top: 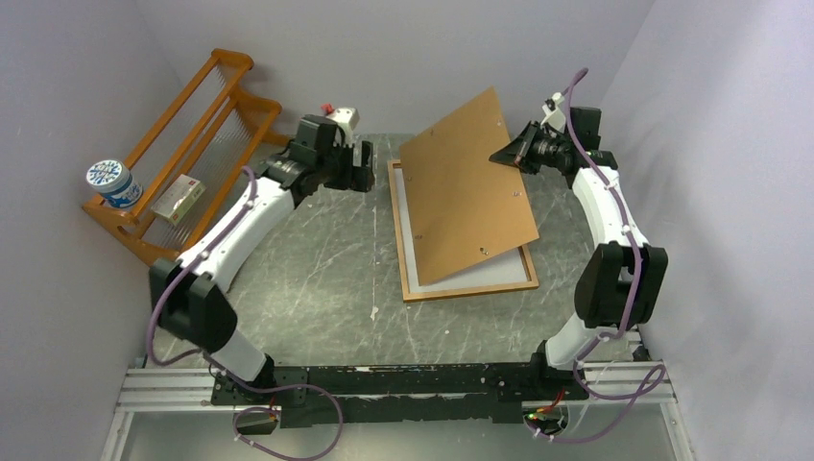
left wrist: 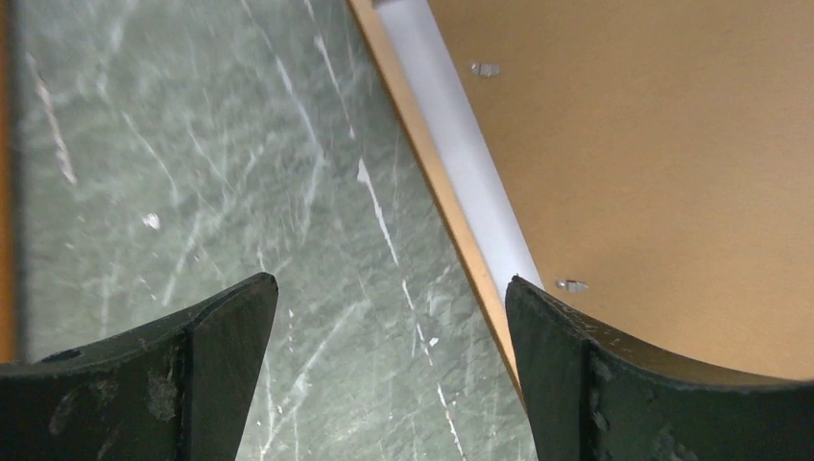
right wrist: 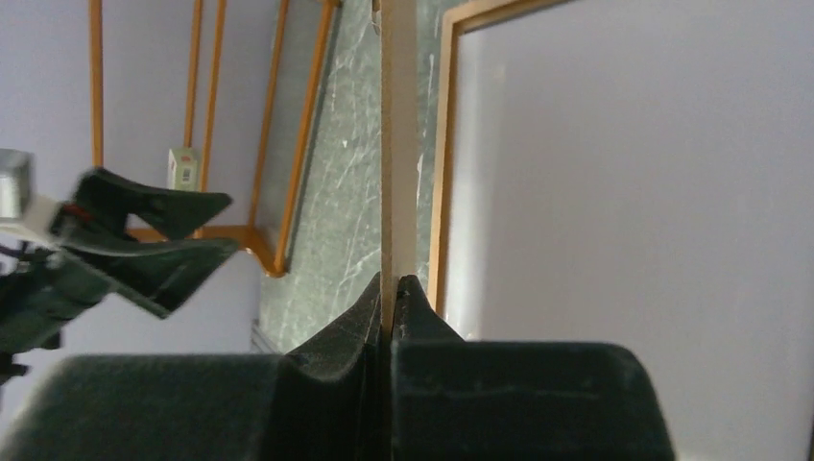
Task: Put the photo into the frame
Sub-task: Turn over the photo frame item on the photo frame.
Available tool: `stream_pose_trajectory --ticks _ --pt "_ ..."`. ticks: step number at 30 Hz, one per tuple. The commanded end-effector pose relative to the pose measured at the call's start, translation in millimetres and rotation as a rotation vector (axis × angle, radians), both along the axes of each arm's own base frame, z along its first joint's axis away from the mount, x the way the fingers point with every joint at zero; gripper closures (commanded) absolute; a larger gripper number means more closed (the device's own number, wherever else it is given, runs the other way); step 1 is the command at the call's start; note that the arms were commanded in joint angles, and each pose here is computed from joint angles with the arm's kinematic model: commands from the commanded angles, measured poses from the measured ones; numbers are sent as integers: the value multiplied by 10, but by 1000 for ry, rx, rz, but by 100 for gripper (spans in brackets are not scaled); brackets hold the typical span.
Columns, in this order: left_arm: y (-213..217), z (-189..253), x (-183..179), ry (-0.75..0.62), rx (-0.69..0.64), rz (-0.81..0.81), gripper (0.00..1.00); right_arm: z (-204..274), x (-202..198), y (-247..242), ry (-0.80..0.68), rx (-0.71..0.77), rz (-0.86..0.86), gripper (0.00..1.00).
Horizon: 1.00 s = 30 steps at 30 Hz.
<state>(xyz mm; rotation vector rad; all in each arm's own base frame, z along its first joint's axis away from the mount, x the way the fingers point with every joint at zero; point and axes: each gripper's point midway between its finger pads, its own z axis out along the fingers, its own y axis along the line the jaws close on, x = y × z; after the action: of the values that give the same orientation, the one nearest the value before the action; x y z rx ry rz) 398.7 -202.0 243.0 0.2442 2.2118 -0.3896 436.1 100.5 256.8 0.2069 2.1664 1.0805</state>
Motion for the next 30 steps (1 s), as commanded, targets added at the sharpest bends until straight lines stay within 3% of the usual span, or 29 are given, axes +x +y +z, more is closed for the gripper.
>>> stream_pose_trajectory --ticks 1,6,20,30 --pt "-81 -392 112 128 -59 18 11 149 108 18 -8 123 14 100" --pt "-151 -840 240 267 -205 2 16 -95 190 -12 38 136 31 100" --pt "-561 -1515 496 541 -491 -118 28 -600 346 -30 27 144 42 100" --pt "-630 -1800 607 609 -523 -117 36 -859 308 -37 96 143 33 100"
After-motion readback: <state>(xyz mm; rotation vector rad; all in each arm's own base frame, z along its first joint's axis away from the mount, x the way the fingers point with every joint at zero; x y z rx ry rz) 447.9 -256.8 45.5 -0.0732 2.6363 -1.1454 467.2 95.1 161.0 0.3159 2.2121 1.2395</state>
